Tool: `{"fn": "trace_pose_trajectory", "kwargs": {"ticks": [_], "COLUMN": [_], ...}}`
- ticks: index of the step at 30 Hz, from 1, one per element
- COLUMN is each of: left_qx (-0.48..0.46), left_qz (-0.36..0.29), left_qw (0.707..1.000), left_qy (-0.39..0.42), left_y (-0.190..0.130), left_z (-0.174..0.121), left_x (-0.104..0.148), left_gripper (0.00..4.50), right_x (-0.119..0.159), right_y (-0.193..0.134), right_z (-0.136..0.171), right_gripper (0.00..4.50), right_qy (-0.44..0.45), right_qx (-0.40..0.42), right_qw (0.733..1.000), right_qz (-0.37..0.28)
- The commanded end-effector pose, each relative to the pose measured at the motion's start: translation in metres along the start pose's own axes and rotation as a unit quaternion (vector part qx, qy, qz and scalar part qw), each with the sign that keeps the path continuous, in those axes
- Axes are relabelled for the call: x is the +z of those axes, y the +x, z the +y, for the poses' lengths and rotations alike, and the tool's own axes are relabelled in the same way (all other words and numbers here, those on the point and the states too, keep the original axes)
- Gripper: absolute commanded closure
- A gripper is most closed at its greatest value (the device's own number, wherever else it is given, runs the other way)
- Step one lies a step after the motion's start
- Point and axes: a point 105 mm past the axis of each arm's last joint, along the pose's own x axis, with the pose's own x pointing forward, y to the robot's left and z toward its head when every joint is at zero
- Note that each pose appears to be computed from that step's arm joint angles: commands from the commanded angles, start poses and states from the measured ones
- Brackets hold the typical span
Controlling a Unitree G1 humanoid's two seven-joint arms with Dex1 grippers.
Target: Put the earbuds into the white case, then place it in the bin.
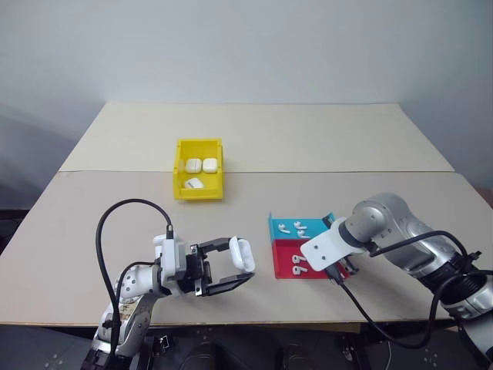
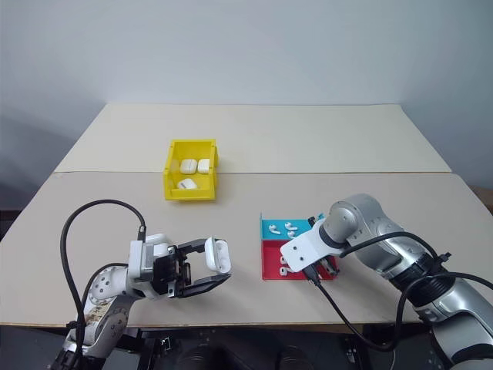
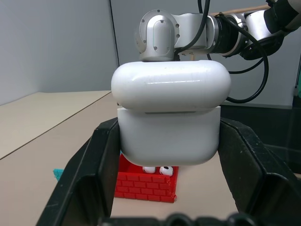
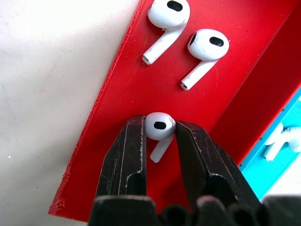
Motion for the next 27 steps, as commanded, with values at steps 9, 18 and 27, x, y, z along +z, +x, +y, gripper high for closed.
{"fn": "trace_pose_trajectory", "kwargs": {"ticks": [9, 18, 27], "left_qx": [-0.019, -0.067, -0.087], "left_qz": [-0.03, -0.078, -0.112], "left_qw": [0.999, 0.995, 0.99], "left_qy": [0.019, 0.019, 0.014], "left_y": [0.009, 0.034, 0.038], "left_z": [-0.003, -0.001, 0.001], "left_x": [0.018, 0.055, 0.068], "left_gripper": [1.7, 1.7, 1.7], "right_x": [0.015, 0.036, 0.062], "right_y": [-0.034, -0.133, -0.198], "right_z": [-0.009, -0.017, -0.013], "right_gripper": [3.39, 3.39, 3.39], "right_qy": [0.067, 0.201, 0.139], "right_qx": [-0.064, -0.248, -0.331], "right_qw": [0.992, 0.885, 0.686], "right_qz": [-0.087, -0.338, -0.633]}}
